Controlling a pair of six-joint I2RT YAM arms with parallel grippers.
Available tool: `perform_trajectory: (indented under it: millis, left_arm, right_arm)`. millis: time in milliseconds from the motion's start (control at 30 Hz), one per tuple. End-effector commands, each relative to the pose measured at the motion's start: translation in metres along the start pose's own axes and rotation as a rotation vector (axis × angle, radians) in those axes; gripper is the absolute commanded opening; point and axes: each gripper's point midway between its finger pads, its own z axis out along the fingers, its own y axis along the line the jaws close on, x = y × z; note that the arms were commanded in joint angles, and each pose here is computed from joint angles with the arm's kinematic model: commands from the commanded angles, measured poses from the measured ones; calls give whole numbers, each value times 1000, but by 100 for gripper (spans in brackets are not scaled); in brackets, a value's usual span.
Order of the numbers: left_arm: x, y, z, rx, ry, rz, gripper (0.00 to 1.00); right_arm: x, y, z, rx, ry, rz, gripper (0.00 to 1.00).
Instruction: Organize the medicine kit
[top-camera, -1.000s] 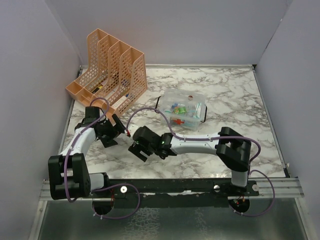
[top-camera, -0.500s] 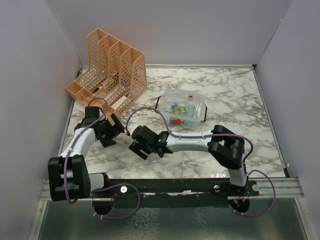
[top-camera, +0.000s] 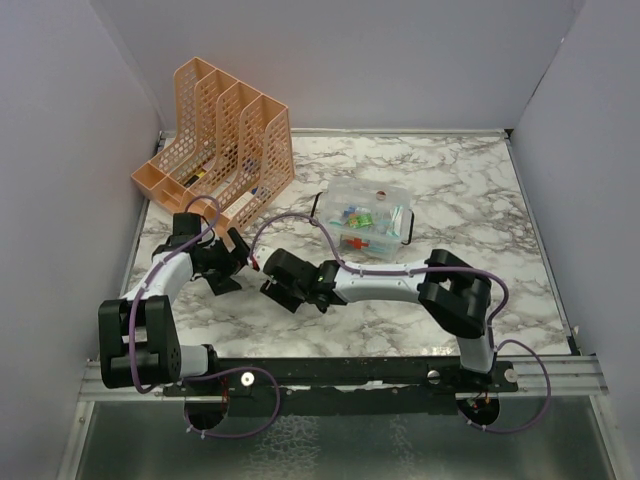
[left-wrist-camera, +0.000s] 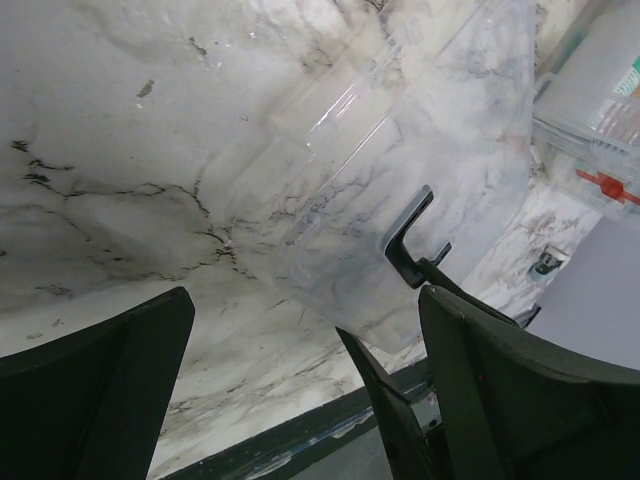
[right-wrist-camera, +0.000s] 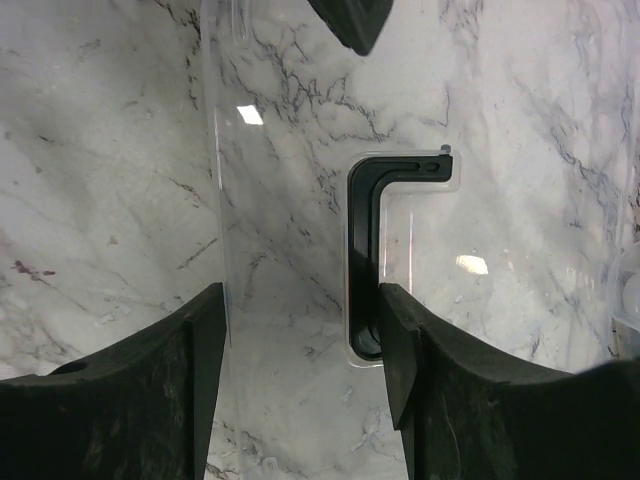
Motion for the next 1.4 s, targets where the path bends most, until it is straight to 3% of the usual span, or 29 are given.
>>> perform_trajectory:
  millis: [0,467,633,833,1100,1200,1367]
  left_arm:
    - [1,-12,0,89,9,36,99]
    - [13,-26,7,238,47,9,98]
    - [3,-35,9,291,-18,-38,92]
    - [-14,-48,4,349,-119,-62,76]
    - [-19,-58,-3,402,-159,-38,43]
    - [-17,-60,-8,402,-172,-6,34]
    - [-16,-62,-19,387,-204,53,29]
  right_arm:
    - [-27,-1,-20,-89,-82,62,51]
    - [-26,5,-27,-198,-100,99,51]
    - [-30,4,-29,-206,-111,113,51]
    - [-31,7,-31,-227,-116,125,50]
    - [-30,6,-39,-232,-121,149,51]
    - [-34,1,-45,-216,-119,189,59]
    - [-60,-9,-79,-210,-189,291,84]
